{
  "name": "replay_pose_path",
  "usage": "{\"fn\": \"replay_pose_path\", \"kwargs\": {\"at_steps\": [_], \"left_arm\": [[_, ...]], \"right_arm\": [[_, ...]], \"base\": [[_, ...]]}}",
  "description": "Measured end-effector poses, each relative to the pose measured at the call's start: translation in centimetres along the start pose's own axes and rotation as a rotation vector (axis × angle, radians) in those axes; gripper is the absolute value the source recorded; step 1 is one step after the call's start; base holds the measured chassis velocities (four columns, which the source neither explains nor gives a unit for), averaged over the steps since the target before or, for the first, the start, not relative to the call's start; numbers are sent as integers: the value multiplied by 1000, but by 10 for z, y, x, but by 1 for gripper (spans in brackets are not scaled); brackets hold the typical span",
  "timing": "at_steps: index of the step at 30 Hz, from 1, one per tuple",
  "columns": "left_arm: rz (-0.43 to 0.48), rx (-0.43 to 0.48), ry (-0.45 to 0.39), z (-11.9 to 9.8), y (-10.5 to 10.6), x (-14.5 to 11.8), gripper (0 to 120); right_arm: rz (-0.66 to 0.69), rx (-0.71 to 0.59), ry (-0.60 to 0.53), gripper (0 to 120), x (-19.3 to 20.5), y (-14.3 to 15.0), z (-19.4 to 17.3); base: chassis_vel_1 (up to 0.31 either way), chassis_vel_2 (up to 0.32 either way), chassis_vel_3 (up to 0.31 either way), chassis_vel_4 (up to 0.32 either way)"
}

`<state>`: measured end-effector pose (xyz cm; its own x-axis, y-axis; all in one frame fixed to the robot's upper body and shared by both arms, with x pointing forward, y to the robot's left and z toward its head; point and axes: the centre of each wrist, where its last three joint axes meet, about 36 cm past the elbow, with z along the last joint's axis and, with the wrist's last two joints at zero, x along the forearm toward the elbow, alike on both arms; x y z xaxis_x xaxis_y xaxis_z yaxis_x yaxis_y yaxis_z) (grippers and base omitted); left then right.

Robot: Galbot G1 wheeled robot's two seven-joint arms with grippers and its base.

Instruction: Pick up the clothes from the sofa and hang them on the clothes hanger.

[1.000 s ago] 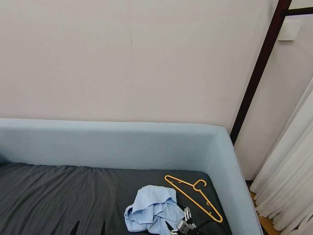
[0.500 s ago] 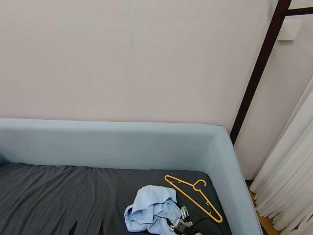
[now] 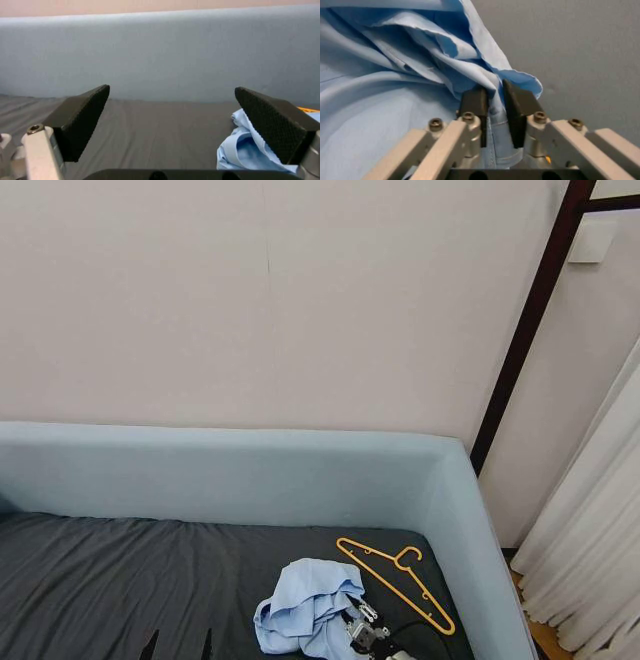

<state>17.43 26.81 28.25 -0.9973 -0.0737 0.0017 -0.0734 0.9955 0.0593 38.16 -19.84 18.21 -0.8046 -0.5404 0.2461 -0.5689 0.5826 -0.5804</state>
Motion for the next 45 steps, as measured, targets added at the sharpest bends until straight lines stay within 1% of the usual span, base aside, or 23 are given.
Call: {"fn": "replay_pose_path", "kwargs": {"at_steps": [2,3,6,8,9,12,13,18,19,23,24,29,30,32,34,36,39,40,45], "left_arm": [[-2,0,2,1,0,1,99],[-3,1,1,1,0,1,99],[-4,1,0,1,0,1,99],[-3,2,0,1,-1,1,99],[-3,2,0,1,-1,1,99],[0,4,-2,1,-2,1,99],[0,4,-2,1,-2,1,99],[4,3,-6,0,-1,4,99],[4,3,-6,0,-1,4,99],[16,-6,-8,0,1,6,99],[16,-6,-8,0,1,6,99],[41,-14,-2,2,-1,11,98],[41,-14,-2,2,-1,11,98],[55,-14,10,5,-4,14,98],[65,-7,28,10,-7,15,98],[67,1,41,12,-9,14,98],[48,67,116,21,-20,7,98],[48,67,116,21,-20,7,98],[20,161,206,31,-33,-12,98]], "right_arm": [[-8,7,-6,2,2,1,1],[-9,8,-9,0,2,0,1],[-7,7,-22,0,2,-2,-3],[1,-3,-47,0,-2,-8,-14],[1,-3,-47,0,-2,-8,-14],[25,-35,-71,0,-12,-22,-34],[25,-35,-71,0,-12,-22,-34],[86,-89,-113,0,-32,-54,-76],[86,-89,-113,0,-32,-54,-76],[154,-95,-142,0,-51,-88,-106],[154,-95,-142,0,-51,-88,-106],[232,-91,-162,0,-71,-133,-136],[232,-91,-162,0,-71,-133,-136],[266,-91,-164,0,-79,-155,-145],[275,-85,-159,0,-82,-165,-144],[277,-82,-155,0,-82,-167,-143],[283,-76,-134,0,-81,-172,-132],[283,-76,-134,0,-81,-172,-132],[308,-66,-93,0,-80,-179,-112]], "base": [[0,0,0,0],[0,0,0,0],[0,0,0,0],[0,0,0,0],[0,0,0,0],[0,0,0,0],[0,0,0,0],[0,0,0,0],[0,0,0,0],[0,0,0,0],[0,0,0,0],[0,0,0,0],[0,0,0,0],[0,0,0,0],[0,0,0,0],[0,0,0,0],[0,0,0,0],[0,0,0,0],[0,0,0,0]]}}
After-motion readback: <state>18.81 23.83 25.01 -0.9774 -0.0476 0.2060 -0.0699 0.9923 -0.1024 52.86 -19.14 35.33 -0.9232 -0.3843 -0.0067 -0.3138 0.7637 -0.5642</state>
